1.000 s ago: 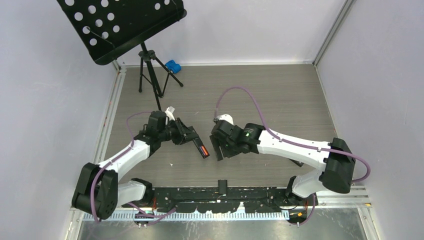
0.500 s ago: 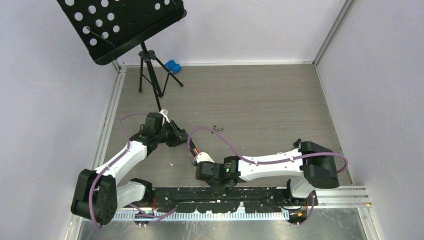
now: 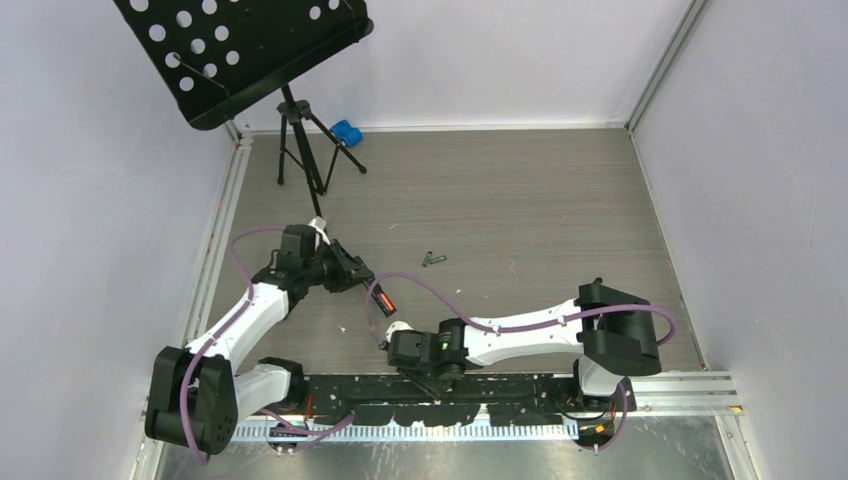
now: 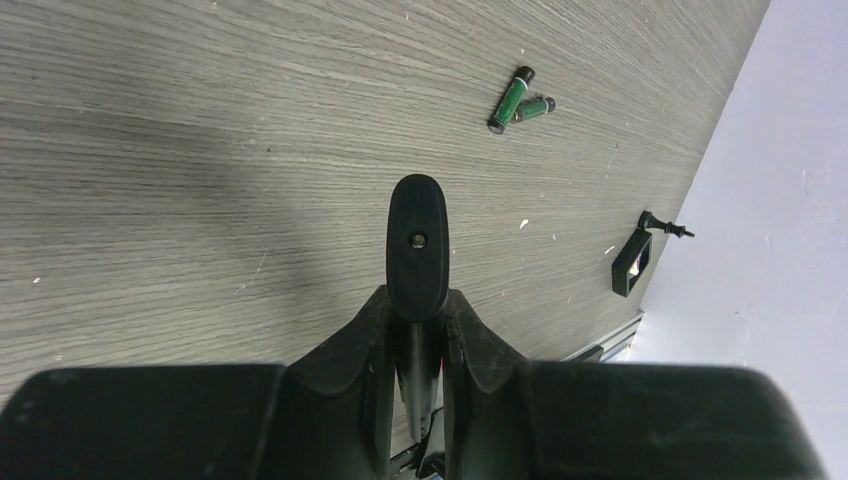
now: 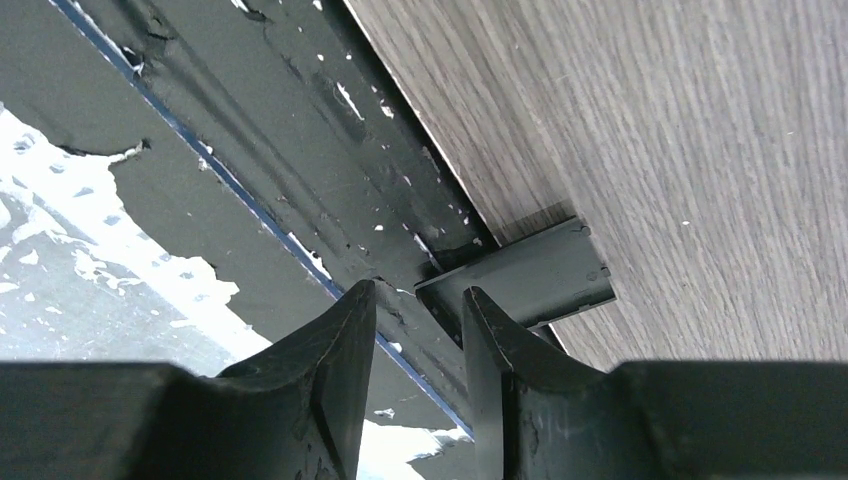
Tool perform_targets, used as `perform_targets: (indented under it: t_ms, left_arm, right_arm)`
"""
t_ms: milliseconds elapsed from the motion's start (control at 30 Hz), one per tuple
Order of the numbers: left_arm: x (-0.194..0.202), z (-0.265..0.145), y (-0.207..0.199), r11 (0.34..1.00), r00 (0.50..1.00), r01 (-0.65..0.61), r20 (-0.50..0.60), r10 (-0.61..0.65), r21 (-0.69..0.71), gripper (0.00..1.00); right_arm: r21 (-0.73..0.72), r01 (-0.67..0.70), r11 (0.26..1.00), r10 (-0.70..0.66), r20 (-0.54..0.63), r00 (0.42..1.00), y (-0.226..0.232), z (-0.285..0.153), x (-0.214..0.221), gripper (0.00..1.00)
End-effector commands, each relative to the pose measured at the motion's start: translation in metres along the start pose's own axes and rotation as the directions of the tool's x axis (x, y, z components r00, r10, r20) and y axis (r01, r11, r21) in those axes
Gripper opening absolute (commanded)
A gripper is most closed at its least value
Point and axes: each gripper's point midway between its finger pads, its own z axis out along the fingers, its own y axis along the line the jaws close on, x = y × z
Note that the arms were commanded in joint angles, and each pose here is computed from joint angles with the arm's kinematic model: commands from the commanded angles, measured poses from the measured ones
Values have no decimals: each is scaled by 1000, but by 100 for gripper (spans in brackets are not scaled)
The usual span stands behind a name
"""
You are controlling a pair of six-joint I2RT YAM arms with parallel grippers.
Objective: Load the batteries into the remote control
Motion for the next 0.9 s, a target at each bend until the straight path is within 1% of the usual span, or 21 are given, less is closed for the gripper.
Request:
perform_targets:
  t_ms: [0,133,400,433,533,567,600,667,767,833,867]
  left_arm:
    - [-11,-5,-16,998,999,-36,20,35,49,0]
    - [-11,-5,-15,998,999,-32,18,32,51,0]
    - [-12,-5,-16,998,1000,-25,15,24,56,0]
    - [-12,-5,-17,998,1000,-26,13,25,60,0]
    - [-13,-6,-19,997,1000,-26,14,25,67,0]
    - [-13,-7,-20,997,1000,-24,13,23,70,0]
    - [-13,-7,-21,997,1000,-24,13,23,74,0]
    - [-14,-9,-24,996,1000,-23,14,22,84,0]
    - [-16,-12,-33,993,1000,-22,19,20,116,0]
    - [-18,-15,-43,987,1000,-7,24,4,159,0]
    - [-19,-17,-50,982,1000,-3,27,-2,189,0]
  right_arm:
    - [-21,36,999,-36,-35,999,2,1,11,42]
    - [6,45,999,-45,-65,997,-4,2,18,40]
    - [50,53,997,-49,-74,996,-13,11,22,28]
    - [60,51,997,-47,-67,997,-14,12,20,25]
    - [80,41,996,-38,-37,999,-16,13,12,11]
    - [85,35,996,-33,-21,999,-17,11,9,4]
    - [92,28,995,-28,-3,1000,-18,8,5,1]
    - [104,-3,995,-1,48,999,-24,0,-5,0]
    - [93,-103,990,86,171,981,-39,-26,-31,0]
    - [54,-187,981,165,281,946,-51,-52,-53,0]
    - [23,-230,973,208,348,914,-57,-67,-67,1]
